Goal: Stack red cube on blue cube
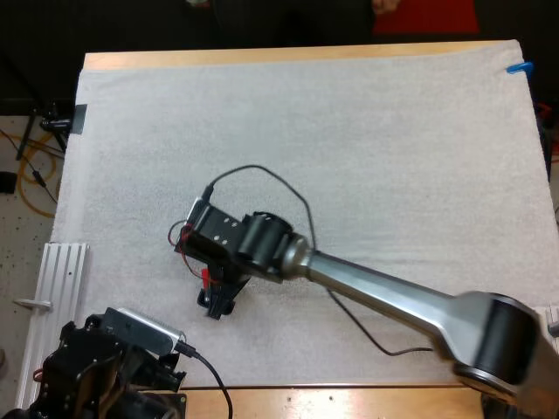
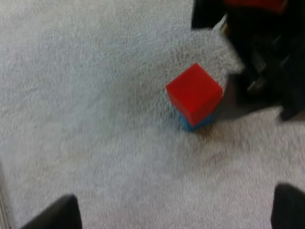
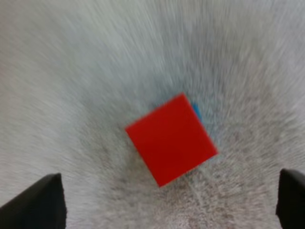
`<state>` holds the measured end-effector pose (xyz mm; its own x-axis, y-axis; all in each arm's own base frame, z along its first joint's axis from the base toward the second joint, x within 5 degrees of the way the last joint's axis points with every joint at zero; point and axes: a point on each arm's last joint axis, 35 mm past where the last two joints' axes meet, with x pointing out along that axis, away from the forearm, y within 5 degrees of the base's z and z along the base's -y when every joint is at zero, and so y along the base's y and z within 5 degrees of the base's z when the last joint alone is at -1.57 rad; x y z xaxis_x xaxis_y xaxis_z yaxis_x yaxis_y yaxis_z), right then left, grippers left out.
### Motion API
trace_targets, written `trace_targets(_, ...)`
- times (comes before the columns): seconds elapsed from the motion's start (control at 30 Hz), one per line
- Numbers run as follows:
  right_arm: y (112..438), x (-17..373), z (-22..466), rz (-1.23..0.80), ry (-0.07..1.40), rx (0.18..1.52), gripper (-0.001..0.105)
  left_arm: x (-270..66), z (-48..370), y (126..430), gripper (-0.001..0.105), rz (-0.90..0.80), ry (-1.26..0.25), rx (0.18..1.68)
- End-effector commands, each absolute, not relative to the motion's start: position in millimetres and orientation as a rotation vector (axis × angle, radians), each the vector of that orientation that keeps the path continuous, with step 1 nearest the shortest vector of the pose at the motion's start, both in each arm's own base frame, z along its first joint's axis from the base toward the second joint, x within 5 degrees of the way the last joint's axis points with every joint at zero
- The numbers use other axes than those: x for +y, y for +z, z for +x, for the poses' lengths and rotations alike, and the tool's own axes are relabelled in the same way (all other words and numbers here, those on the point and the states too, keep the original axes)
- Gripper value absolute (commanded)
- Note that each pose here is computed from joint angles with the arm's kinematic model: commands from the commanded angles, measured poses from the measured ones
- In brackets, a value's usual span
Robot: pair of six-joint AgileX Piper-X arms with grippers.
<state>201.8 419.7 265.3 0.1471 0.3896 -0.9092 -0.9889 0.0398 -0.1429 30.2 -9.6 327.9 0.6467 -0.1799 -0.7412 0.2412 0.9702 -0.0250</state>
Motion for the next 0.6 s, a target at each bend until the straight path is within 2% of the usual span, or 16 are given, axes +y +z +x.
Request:
trace_targets(0.0,300,410,199,-0.918,1.264,0.737,0.085,-11,34,333,0.076,0.056,-0.235,0.778)
trace_targets(0.13,338,390,220,-0.722,1.239,0.662,0.085,-15,42,343,0.076,0.02,-0.249,0.657)
trace_targets(0.2,346,374,238,-0.637,1.196,0.655,0.085,-17,46,349,0.076,0.004,-0.256,0.601)
trace_targets(0.4,355,304,295,-0.506,0.992,0.691,0.085,-21,56,364,0.076,-0.034,-0.267,0.451)
trace_targets(0.57,358,235,325,-0.41,0.817,0.7,0.085,-25,77,367,0.076,-0.023,-0.213,0.435)
